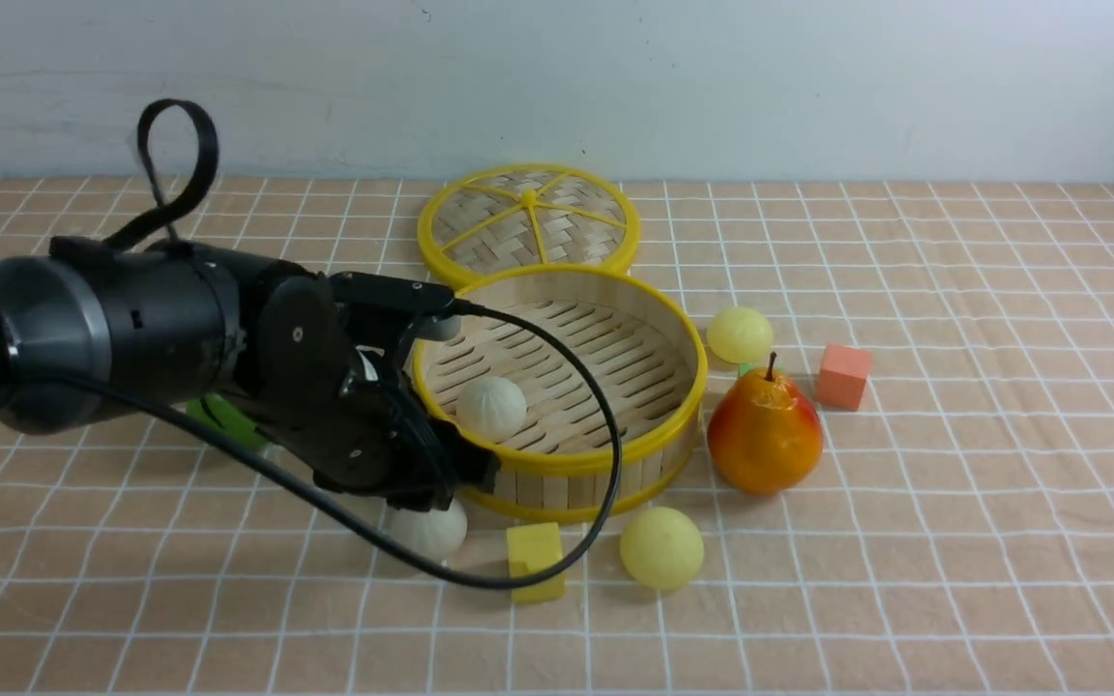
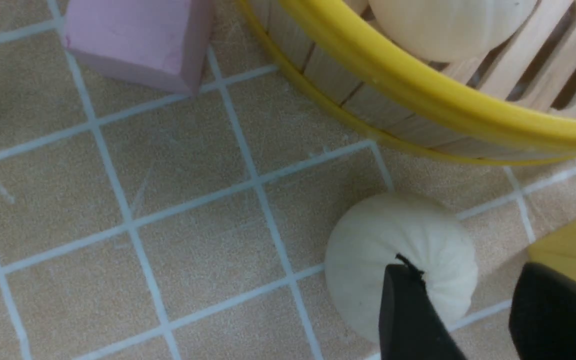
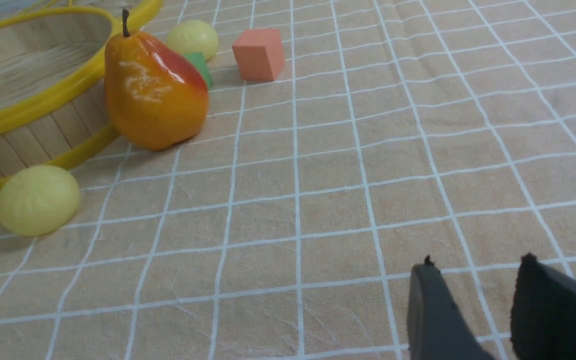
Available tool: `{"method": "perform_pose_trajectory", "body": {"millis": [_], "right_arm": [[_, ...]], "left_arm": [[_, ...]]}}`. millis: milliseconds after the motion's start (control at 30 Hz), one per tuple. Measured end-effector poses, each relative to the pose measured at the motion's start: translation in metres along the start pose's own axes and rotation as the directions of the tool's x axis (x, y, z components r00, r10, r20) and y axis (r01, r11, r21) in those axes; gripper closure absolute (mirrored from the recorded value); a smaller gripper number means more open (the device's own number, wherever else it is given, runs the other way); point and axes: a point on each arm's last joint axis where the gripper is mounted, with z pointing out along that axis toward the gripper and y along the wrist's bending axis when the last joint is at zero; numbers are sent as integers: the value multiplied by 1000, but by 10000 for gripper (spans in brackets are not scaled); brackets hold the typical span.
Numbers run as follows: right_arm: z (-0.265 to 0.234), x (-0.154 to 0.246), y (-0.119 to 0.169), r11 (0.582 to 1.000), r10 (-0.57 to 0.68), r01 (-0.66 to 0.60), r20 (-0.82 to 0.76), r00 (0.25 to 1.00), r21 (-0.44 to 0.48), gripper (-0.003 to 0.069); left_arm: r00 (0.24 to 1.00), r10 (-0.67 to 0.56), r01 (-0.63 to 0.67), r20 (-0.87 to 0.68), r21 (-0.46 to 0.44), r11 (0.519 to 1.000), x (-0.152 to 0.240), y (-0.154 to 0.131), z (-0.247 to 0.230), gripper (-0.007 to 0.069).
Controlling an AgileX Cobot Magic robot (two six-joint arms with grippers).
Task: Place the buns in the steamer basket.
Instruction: Use the left arm to grab a steamed stuffed bun
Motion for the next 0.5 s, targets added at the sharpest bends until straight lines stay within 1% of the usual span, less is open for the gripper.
{"method": "perform_pose_trajectory", "body": {"millis": [267, 333, 400, 433, 467, 500], "right_arm": [[0, 0, 0, 1000, 0, 0, 0, 1000, 0, 419], [0, 0, 0, 1000, 0, 0, 0, 1000, 0, 419], [0, 0, 0, 1000, 0, 0, 0, 1000, 0, 419], [0, 0, 0, 1000, 0, 0, 0, 1000, 0, 419], [0, 0, 0, 1000, 0, 0, 0, 1000, 0, 419], [0, 0, 0, 1000, 0, 0, 0, 1000, 0, 419]], "left_arm": [[1000, 0, 0, -3, -7, 1000, 2, 2, 22, 339], [1000, 1, -1, -3, -7, 1000, 3, 2, 25, 359], [1000, 2, -2, -6, -8, 1000, 3, 2, 24, 417], [1000, 1, -1, -14, -8, 1000, 3, 2, 24, 491], [1000, 1, -1, -18, -8, 1000, 3, 2, 24, 503], [999, 1, -1, -41, -8, 1000, 3, 2, 22, 591]]}}
